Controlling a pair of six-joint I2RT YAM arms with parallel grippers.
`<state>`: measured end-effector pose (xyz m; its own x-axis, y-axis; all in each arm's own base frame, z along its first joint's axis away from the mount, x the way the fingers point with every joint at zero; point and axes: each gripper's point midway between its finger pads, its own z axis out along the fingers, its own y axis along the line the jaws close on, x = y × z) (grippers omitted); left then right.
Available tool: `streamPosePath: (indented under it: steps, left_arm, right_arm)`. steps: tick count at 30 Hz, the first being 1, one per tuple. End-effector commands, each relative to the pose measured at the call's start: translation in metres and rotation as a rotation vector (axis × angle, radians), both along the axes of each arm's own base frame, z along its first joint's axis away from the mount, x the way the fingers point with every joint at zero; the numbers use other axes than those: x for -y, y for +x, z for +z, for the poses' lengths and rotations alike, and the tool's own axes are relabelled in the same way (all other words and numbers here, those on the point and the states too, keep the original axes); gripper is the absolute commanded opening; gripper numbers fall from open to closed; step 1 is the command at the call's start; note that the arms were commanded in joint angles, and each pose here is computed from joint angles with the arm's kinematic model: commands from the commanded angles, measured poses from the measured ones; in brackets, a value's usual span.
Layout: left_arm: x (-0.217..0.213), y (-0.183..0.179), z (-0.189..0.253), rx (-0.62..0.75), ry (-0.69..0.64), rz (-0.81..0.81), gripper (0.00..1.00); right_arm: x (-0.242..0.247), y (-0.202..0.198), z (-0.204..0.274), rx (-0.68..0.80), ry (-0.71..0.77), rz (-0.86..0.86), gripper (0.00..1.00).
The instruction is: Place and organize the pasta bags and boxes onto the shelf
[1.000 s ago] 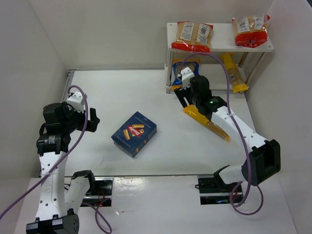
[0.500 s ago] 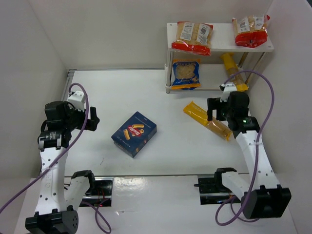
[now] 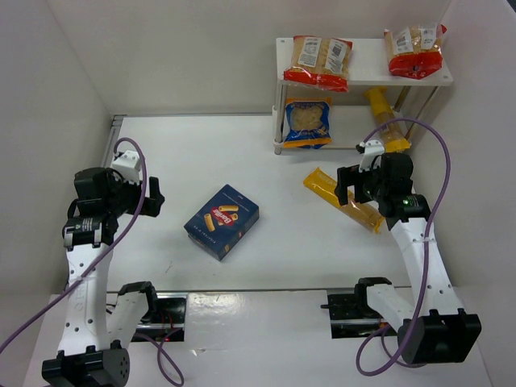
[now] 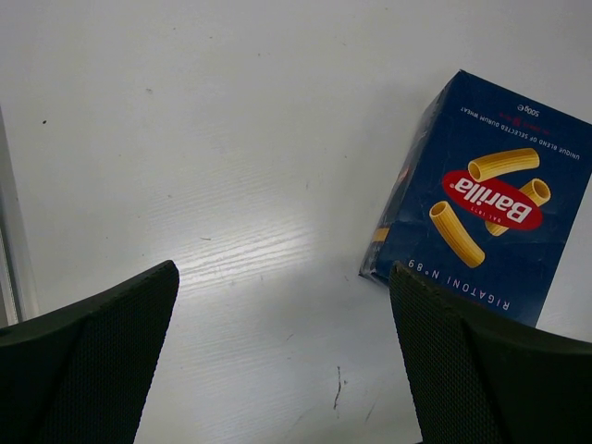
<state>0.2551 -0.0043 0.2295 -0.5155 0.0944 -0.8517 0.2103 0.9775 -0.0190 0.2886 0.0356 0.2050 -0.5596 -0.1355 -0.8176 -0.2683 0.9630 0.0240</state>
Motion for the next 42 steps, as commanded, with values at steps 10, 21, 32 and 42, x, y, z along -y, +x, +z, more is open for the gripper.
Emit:
streamPosePath:
  steps: [10,21,32,42]
  left_arm:
    - [-0.0004,0.0025,0.0065,0.030,0.000,-0.002,1.00]
    - [-0.0004,0.0025,0.0065,0.030,0.000,-0.002,1.00]
    - [-0.0006,0.0036,0.0044,0.021,-0.002,-0.002,1.00]
    - [0.0008,0.0045,0.0025,0.013,-0.009,-0.010,1.00]
  right_arm:
    - [-0.0094,-0.0047,0.0036,0.008,0.002,0.084,1.00]
    - [-0.0124,-0.0053,0.0042,0.011,0.007,0.105,1.00]
    - [-0.0124,-0.0053,0.0042,0.011,0.007,0.105,1.00]
    - [-0.0138,-0.0046,0.0020,0.005,0.006,0.120,1.00]
